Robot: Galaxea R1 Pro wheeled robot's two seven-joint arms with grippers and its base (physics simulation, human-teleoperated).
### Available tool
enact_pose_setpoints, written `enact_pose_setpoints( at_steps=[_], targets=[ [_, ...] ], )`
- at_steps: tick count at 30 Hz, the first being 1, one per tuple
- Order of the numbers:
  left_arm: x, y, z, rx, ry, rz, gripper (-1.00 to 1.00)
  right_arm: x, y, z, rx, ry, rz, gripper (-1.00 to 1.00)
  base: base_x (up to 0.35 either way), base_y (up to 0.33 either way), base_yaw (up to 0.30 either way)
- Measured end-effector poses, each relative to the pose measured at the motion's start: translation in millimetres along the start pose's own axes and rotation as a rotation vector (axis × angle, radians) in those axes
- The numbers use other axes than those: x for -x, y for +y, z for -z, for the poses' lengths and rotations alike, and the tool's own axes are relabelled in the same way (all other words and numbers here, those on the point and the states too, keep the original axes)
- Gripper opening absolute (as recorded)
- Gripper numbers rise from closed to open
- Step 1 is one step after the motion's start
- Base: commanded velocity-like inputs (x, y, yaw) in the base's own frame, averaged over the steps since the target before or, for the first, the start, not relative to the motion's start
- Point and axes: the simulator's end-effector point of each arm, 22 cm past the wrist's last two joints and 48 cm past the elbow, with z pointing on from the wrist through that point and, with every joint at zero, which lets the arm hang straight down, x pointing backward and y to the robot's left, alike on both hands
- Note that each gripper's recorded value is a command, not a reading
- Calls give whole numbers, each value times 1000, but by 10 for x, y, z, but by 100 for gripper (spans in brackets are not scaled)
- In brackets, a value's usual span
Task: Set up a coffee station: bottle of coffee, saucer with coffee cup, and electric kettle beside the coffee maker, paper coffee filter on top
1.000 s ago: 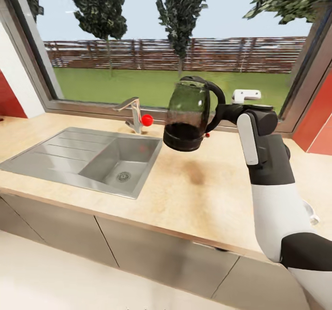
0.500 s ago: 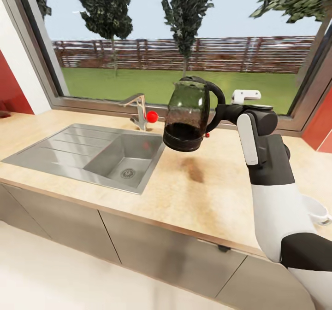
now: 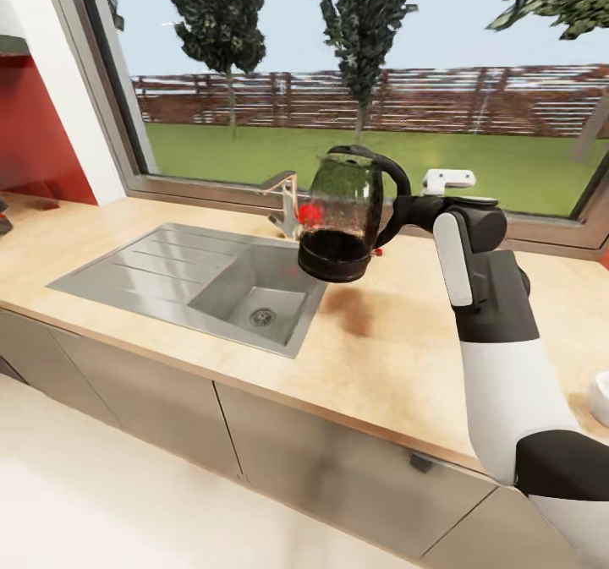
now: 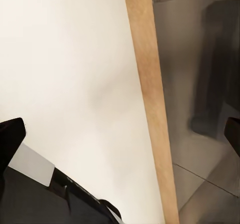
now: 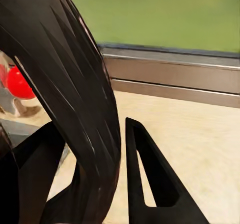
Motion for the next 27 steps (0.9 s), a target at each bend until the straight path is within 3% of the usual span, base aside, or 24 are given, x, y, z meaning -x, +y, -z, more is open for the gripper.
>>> enact_pose_setpoints(
  at_steps=[6, 27],
  targets=[
    [-1, 1, 0, 0, 0, 0, 100, -2, 12, -3, 4, 0, -2, -100, 41, 224, 100],
    [-1, 3, 0, 1, 0, 0, 100, -122, 18, -30, 4, 21, 1, -100, 1, 6, 269]
  ],
)
